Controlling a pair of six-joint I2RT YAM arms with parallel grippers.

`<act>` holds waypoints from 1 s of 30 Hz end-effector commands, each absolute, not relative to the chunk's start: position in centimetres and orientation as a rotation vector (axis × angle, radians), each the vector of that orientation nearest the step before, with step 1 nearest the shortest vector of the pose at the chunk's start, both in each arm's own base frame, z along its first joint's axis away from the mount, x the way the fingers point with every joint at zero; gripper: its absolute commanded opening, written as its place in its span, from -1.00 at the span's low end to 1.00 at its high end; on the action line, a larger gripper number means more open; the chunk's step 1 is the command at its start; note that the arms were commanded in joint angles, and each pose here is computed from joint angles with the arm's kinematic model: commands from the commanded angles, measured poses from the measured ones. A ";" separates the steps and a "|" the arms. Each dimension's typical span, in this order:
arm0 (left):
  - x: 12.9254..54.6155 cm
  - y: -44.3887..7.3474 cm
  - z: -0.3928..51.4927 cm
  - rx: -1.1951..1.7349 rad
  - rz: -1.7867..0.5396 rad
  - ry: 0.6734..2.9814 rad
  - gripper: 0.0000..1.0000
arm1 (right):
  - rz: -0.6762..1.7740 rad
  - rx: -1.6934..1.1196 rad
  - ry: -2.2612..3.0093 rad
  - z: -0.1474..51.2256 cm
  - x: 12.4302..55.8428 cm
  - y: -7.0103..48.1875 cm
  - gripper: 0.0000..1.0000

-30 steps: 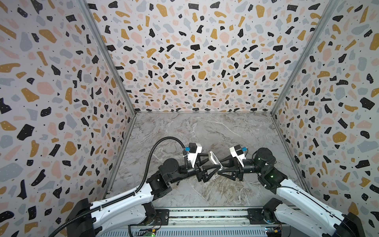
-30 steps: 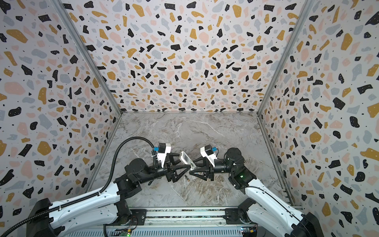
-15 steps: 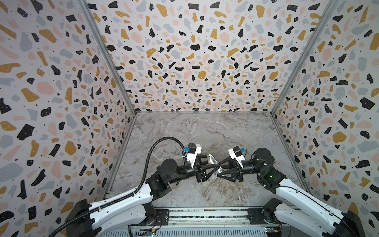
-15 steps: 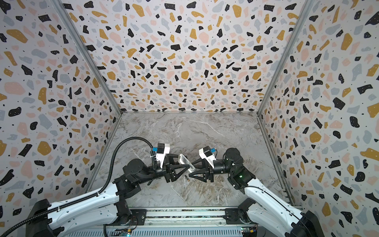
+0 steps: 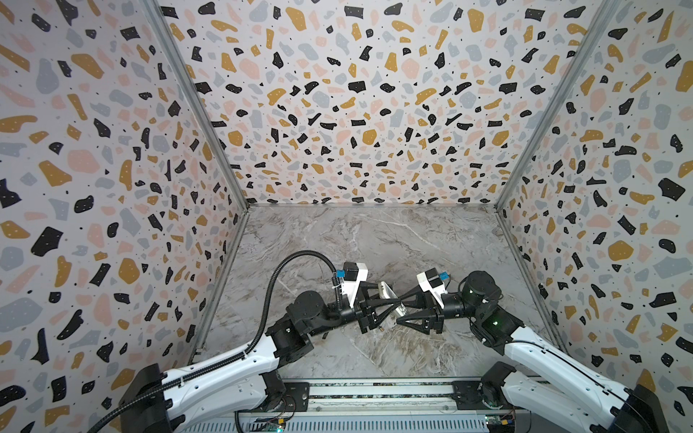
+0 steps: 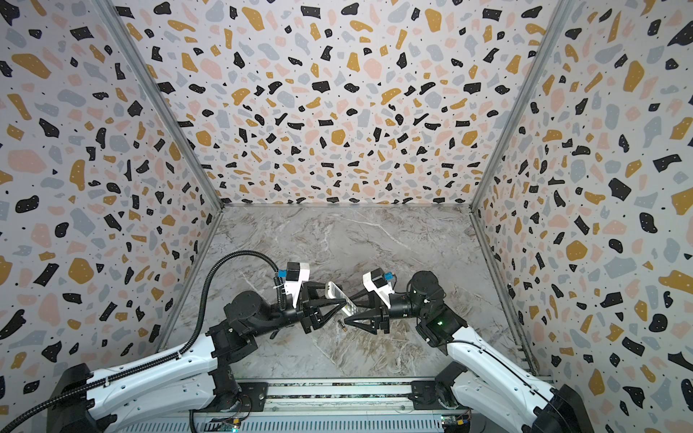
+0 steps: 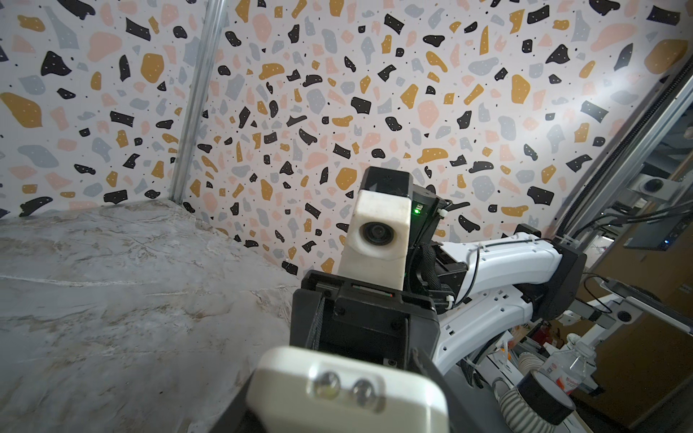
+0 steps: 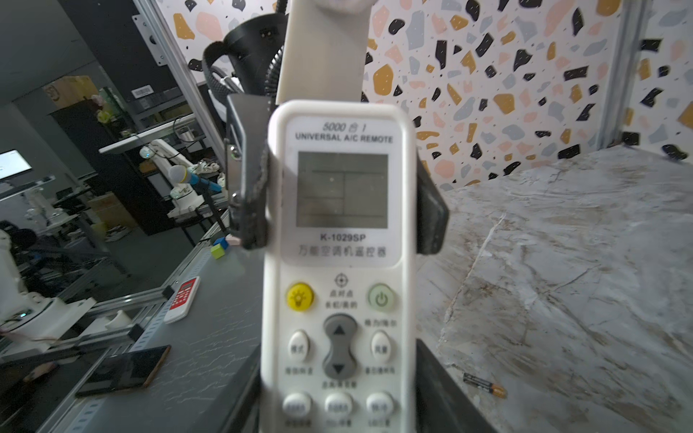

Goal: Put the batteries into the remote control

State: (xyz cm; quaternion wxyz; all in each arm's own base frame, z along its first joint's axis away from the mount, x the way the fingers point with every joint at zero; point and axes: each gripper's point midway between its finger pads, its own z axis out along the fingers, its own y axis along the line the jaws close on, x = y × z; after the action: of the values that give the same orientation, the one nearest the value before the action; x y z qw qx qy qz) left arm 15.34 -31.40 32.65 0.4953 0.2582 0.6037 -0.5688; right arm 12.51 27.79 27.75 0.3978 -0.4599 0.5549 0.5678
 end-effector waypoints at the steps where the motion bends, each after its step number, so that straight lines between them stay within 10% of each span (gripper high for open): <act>1: 16.9 -30.3 33.3 0.497 -1.328 1.451 -0.93 | 1.310 -1.100 1.418 28.7 14.1 27.7 0.58; 4: 17.8 -30.1 32.7 0.433 -1.310 1.483 -1.00 | 1.223 -1.030 1.463 28.5 15.5 27.3 0.98; 22: 23.8 -29.1 27.0 0.096 -1.068 1.807 -1.00 | 0.719 -0.924 1.706 24.4 19.6 27.5 0.99; 30: 23.8 -29.7 27.0 0.090 -1.101 1.814 -1.00 | 0.668 -0.939 1.734 23.0 20.1 28.4 0.63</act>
State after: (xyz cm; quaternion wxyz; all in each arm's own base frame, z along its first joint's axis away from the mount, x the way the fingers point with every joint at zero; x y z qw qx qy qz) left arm 23.36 -29.44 23.76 0.4692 0.0526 0.7721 -0.4253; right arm 19.22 28.48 21.61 0.4824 -0.3968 0.7222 0.2971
